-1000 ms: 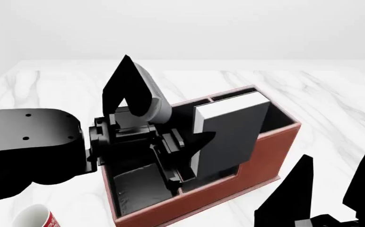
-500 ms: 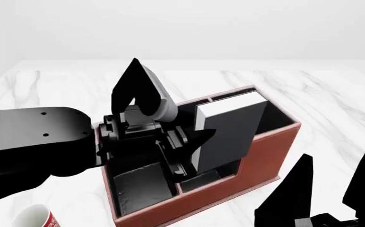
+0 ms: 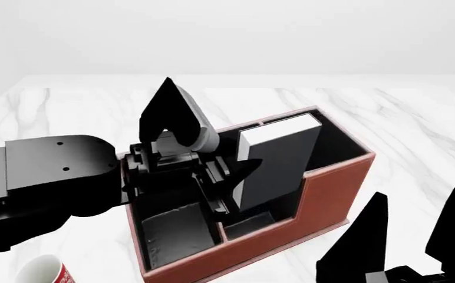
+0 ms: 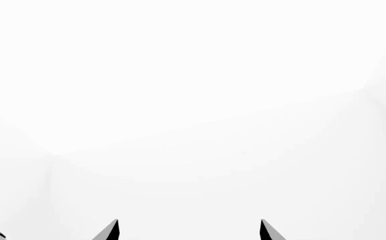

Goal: Pick up the book and place it in the back compartment of the caddy.

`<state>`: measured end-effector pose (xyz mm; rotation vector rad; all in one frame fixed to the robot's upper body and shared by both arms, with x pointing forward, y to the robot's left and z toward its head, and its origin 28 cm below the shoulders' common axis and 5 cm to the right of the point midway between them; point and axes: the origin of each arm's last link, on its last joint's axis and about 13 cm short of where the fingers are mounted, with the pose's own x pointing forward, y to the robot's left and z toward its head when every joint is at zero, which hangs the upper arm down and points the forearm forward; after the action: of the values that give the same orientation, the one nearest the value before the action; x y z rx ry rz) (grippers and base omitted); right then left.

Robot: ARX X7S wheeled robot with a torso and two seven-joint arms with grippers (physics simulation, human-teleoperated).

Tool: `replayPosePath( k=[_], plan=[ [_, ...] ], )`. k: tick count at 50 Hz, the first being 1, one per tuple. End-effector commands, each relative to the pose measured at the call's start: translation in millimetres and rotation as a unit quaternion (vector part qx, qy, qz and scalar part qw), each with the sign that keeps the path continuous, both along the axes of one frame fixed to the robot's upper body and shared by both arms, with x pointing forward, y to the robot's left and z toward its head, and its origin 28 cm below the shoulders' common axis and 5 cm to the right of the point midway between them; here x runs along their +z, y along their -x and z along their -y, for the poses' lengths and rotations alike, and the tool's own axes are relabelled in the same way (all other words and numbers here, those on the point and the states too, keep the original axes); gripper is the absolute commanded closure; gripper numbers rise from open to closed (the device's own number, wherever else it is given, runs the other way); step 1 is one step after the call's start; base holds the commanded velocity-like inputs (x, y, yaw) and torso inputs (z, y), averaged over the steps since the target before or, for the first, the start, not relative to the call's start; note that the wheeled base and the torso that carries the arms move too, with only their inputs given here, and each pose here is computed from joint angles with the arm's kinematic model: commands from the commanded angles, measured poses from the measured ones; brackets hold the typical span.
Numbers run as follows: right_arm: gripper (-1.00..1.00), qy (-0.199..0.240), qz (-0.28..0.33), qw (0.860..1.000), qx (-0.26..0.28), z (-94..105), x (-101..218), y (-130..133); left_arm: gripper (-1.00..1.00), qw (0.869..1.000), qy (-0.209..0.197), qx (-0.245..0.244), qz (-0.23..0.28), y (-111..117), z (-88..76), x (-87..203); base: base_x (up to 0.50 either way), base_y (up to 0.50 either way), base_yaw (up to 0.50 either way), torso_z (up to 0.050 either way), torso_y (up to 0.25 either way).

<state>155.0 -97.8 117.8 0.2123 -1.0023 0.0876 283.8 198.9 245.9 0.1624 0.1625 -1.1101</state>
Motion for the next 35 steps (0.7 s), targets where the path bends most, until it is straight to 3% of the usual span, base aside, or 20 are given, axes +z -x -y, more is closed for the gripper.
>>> replayPosePath(
  k=[1, 35],
  plan=[
    [-1.00, 0.011, 0.011, 1.000, -0.006, 0.0, 0.9, -0.6, 1.00, 0.999, 0.028, -0.011, 0.027, -4.3, 4.8, 13.2, 0.00, 0.00, 0.00, 0.000, 0.000],
    [-1.00, 0.012, 0.009, 1.000, -0.006, 0.3, 1.2, -0.6, 1.00, 0.999, 0.028, -0.018, 0.018, -7.9, 7.3, -3.2, 0.00, 0.00, 0.00, 0.000, 0.001]
  ],
)
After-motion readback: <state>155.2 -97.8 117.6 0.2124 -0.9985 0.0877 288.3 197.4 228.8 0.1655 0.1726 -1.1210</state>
